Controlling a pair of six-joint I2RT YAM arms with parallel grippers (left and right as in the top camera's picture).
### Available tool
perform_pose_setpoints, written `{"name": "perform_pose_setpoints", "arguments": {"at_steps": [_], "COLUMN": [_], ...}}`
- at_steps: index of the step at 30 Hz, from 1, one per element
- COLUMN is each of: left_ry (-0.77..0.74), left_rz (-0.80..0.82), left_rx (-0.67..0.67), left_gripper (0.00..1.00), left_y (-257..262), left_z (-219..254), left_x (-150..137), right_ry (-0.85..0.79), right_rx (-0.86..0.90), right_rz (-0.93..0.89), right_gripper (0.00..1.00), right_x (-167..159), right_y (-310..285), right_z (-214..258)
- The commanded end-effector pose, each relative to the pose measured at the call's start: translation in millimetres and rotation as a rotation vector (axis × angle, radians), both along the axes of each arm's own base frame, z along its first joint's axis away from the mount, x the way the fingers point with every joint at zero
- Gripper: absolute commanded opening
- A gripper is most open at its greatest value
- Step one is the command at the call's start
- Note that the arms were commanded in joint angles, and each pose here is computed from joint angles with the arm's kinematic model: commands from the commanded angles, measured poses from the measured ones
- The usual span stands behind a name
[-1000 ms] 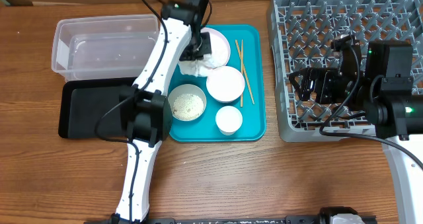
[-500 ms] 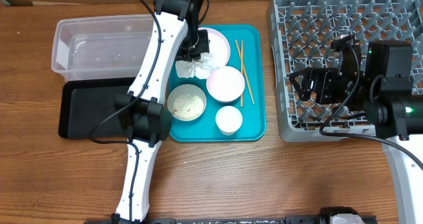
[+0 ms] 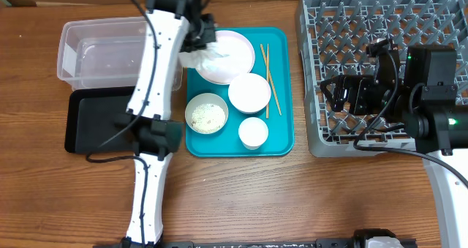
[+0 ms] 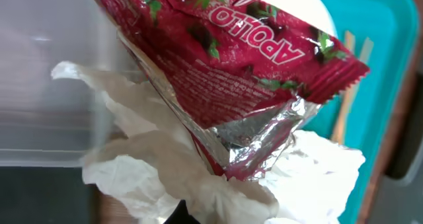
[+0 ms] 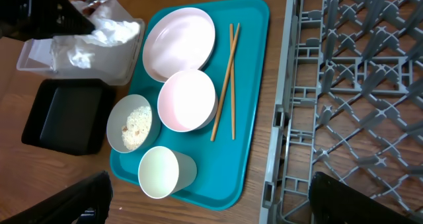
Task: Sort waste into correct bins and load items into the dishwasher
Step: 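Carry the wrapper and tissue with the left gripper into the clear bin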
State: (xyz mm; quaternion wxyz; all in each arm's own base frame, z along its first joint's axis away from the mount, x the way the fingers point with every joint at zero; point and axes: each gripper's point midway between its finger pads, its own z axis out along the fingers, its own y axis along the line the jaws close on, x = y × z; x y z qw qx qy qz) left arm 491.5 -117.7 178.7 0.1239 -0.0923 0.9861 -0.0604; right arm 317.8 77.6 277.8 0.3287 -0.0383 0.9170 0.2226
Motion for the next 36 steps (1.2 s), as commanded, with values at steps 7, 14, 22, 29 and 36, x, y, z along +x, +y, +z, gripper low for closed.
{"name": "perform_pose_setpoints", "arguments": {"at_steps": [7,14,22,29,36], "left_ry": [-0.068,-0.060,-0.008,-0.099,-0.247], "left_rz": [0.435,0.578,0.571,0.357,0.092], "left_rx": [0.114,0.152,0.163,0.030,-0.095], "left_gripper": [0.04,0.04,0.78,0.78,0.73], "left_y": [145.3,201.9,205.1,174.8,128.3], "left_z": [18.8,-8.3,-35.6,11.9,91.4], "left_x": [13.8,24.5,24.8,30.1,7.5], "right_ry": [-0.023,-0.008,-0.006,-0.006,-0.007], "right_rx": [0.009,0.010,0.010,0.012,0.025], "right_rz": [0.002,0.002,0.002,0.004,0.015], "right_gripper": [0.96,0.95,0.95,0.95,1.00], "right_x": [3.3,5.8,5.9,5.8,5.0], "right_y": [0.8,0.9,0.9,1.4,4.0], "right_z": [8.8,4.4,3.9,4.1,5.1]}}
